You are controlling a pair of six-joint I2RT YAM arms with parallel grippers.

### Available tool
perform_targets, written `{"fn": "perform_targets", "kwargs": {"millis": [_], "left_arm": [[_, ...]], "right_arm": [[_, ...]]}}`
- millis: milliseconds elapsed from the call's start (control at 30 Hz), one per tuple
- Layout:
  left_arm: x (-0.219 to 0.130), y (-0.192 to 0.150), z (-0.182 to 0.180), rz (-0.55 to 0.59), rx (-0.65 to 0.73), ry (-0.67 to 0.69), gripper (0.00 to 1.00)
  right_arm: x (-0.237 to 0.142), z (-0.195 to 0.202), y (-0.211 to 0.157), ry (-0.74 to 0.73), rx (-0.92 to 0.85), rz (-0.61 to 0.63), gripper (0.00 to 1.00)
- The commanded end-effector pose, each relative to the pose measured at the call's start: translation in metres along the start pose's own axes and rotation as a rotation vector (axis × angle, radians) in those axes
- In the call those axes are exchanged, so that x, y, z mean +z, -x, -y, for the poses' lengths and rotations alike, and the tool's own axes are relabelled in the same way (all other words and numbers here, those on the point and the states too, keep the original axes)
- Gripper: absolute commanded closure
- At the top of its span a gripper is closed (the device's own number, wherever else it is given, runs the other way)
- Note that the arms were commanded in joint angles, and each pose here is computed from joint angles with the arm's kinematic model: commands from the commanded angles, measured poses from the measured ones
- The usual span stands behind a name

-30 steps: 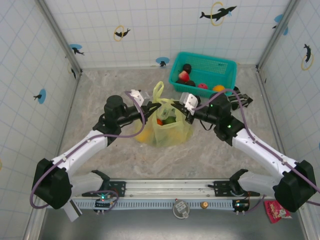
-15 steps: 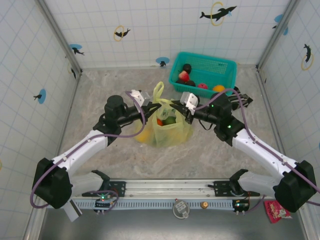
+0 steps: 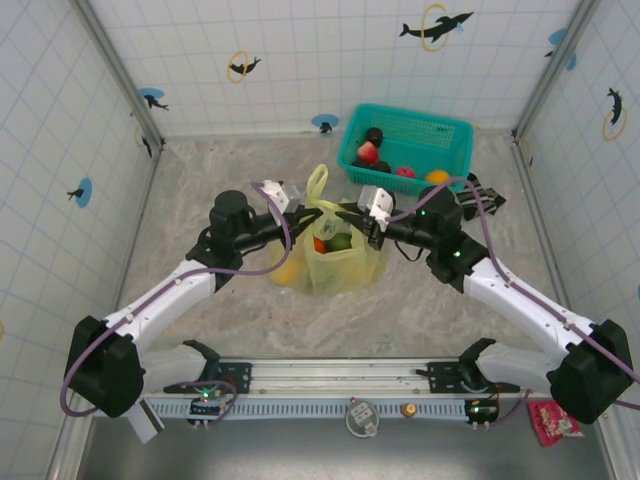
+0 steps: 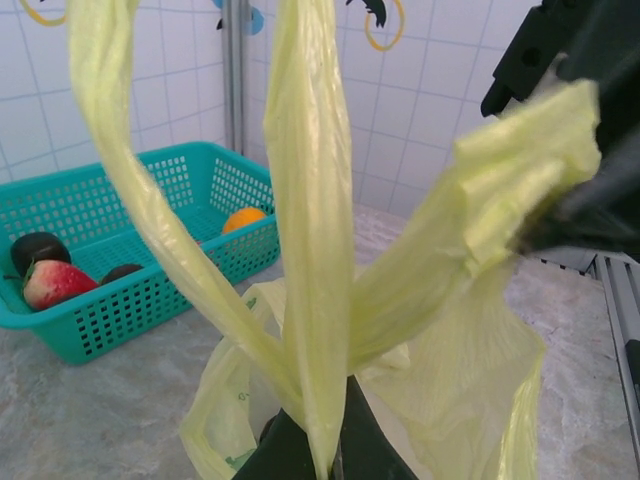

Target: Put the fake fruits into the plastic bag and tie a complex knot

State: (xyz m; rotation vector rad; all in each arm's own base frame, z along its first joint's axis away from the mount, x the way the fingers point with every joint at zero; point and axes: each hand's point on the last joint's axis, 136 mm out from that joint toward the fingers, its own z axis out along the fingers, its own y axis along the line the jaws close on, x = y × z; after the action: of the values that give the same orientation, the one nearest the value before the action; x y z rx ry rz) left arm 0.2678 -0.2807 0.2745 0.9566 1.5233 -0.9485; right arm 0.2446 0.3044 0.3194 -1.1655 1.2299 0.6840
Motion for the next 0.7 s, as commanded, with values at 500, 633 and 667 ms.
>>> {"fn": "perform_targets", "kwargs": {"millis": [500,633,667], "left_arm": [[0.001,0.020,0.014,0.029,0.067,-0.076,1.00],[0.002,0.017,0.013,0.025,0.066,-0.077,0.99],[0.002,0.017,0.014,0.024,0.065,-0.083,0.98]], "right_arm": [[0.043,0.003,0.014,0.185,0.061,0.039,1.00],[0.042,0.001,0.012,0.194,0.076,0.043,1.00],[0.043,0.001,0.011,0.195,0.081,0.044,1.00]]}}
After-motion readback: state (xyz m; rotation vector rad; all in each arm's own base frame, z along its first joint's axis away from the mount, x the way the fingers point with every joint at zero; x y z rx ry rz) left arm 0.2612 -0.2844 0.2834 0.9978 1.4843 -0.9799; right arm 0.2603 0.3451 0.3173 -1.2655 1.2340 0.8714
